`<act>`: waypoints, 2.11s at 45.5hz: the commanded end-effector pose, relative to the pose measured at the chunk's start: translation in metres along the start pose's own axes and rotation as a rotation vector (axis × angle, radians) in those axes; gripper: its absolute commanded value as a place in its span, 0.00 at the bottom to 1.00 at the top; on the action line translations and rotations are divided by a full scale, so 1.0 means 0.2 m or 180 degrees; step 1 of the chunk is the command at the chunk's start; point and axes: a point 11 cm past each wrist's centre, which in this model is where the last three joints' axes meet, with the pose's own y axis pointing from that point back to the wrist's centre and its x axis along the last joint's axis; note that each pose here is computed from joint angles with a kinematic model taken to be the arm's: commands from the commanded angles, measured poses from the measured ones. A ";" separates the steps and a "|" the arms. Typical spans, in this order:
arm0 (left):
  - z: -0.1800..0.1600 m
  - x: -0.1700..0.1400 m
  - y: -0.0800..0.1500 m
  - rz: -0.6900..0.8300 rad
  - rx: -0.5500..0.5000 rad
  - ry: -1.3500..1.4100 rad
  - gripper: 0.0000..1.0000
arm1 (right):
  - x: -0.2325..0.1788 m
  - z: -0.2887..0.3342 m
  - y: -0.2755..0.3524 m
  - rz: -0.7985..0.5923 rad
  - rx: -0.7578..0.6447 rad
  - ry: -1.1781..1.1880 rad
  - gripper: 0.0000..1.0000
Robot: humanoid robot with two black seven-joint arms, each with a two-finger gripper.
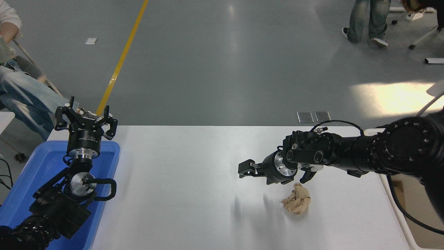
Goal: Pick up paper ball place in dustbin
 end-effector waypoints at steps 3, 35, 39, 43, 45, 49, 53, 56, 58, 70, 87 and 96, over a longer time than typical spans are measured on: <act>0.00 0.00 0.00 0.0000 0.0000 0.0000 0.99 | 0.06 -0.32 0.40 -0.0230 -0.0079 0.0684 1.00; 0.00 0.00 0.00 -0.0005 -0.0001 0.0001 0.99 | 0.08 -0.06 1.29 -0.0172 -0.1000 0.0887 1.00; 0.00 0.00 0.00 0.0000 0.0000 0.0000 0.99 | 0.06 -0.07 1.34 -0.0245 -0.0994 0.0878 1.00; 0.00 0.00 0.00 -0.0005 -0.0001 0.0001 0.99 | 0.06 -0.07 1.38 -0.0240 -0.0999 0.0868 1.00; 0.00 0.00 0.00 -0.0005 -0.0001 0.0001 0.99 | 0.06 -0.07 1.39 -0.0212 -0.0995 0.0858 1.00; 0.00 0.00 0.00 -0.0005 -0.0001 0.0001 0.99 | 0.06 -0.06 1.41 -0.0189 -0.0983 0.0825 1.00; 0.00 0.00 0.00 -0.0001 -0.0002 -0.0002 0.99 | 0.05 -0.04 1.39 -0.0231 -0.0990 0.0805 1.00; 0.00 0.00 0.00 0.0003 0.0000 -0.0003 0.99 | 0.05 -0.03 1.39 -0.0219 -0.0993 0.0794 1.00; 0.00 0.00 0.00 -0.0001 -0.0001 -0.0002 0.99 | 0.05 -0.02 1.38 -0.0226 -0.1005 0.0781 1.00; 0.00 0.00 0.00 -0.0005 -0.0001 0.0001 0.99 | 0.04 0.16 1.28 -0.0310 -0.1168 0.0735 1.00; 0.00 0.00 0.00 -0.0005 -0.0001 0.0001 0.99 | 0.01 0.35 0.93 -0.0217 -0.1073 0.0564 1.00; 0.00 0.00 0.00 0.0000 0.0000 0.0000 0.99 | -0.06 0.43 0.70 -0.0294 -0.0924 0.0425 0.98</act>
